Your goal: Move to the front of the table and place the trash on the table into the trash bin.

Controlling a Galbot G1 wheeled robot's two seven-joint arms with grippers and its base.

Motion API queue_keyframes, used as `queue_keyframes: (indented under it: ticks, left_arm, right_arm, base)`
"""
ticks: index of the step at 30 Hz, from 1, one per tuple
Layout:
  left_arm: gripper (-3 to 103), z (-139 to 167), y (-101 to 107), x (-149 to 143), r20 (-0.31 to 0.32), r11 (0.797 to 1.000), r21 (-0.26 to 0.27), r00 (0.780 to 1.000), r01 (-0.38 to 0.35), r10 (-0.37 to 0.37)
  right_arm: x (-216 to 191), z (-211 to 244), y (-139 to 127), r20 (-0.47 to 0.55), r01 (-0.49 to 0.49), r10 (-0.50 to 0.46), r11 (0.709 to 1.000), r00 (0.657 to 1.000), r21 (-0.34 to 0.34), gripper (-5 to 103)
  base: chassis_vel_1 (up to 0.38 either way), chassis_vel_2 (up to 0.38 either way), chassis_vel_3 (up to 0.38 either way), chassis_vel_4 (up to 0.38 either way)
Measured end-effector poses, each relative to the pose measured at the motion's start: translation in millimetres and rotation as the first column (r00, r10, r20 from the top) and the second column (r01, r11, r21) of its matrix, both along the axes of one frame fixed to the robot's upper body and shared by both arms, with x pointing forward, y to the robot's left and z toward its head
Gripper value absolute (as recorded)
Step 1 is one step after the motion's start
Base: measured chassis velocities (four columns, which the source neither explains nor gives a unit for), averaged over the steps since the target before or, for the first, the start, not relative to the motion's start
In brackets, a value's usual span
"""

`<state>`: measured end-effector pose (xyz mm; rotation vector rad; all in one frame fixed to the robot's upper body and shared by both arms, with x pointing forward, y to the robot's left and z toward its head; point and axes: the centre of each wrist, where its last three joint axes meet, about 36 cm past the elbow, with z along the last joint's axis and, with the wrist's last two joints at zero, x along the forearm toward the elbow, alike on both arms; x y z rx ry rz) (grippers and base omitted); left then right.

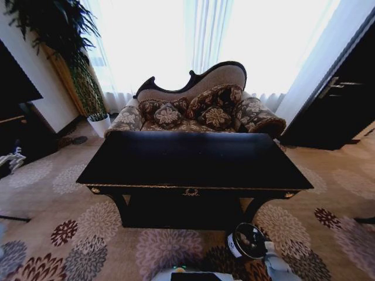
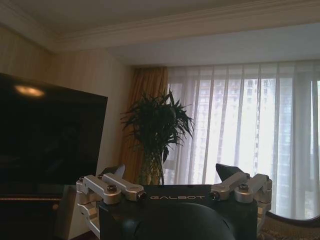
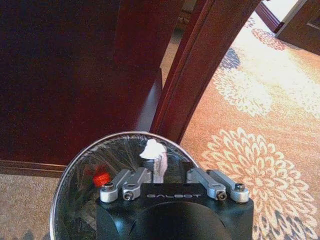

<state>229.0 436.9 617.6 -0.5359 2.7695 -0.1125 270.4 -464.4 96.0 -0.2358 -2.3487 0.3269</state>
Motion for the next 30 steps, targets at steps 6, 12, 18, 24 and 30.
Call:
queue_keyframes:
  ticks: [6,12,18,24,30]
  left_arm:
    - [100,1.0,-1.9,-0.8,0.003,1.000,0.001,1.000,0.003,-0.003]
    - [100,0.8,-2.7,-1.0,0.004,1.000,0.000,1.000,0.004,-0.004]
    - [100,0.4,-2.5,-1.6,0.003,1.000,-0.001,1.000,0.002,-0.002]
    - [100,1.2,-2.2,-2.4,0.004,1.000,0.001,1.000,-0.001,0.001]
    - [100,1.4,-2.5,-2.3,0.005,1.000,0.001,1.000,0.000,0.000]
  right_arm:
    - [-0.5,0.3,-0.8,-0.002,-0.005,0.005,1.000,1.000,0.003,50]
    - [-2.5,1.6,-4.4,-0.006,-0.015,0.015,1.000,1.000,0.006,71]
    - [-2.3,1.8,-4.2,-0.008,-0.016,0.016,1.000,1.000,0.009,93]
    - [-3.0,-0.2,-1.4,-0.058,0.039,-0.039,0.999,0.998,0.009,100]
    - [-8.4,-6.0,3.6,-0.131,0.187,-0.174,0.978,0.976,0.093,100]
  base:
    - [0.000,0.000,0.000,0.000]
    - [0.000,0.000,0.000,0.000]
    - [0.000,0.000,0.000,0.000]
    - [0.000,0.000,0.000,0.000]
    - [0.000,0.000,0.000,0.000]
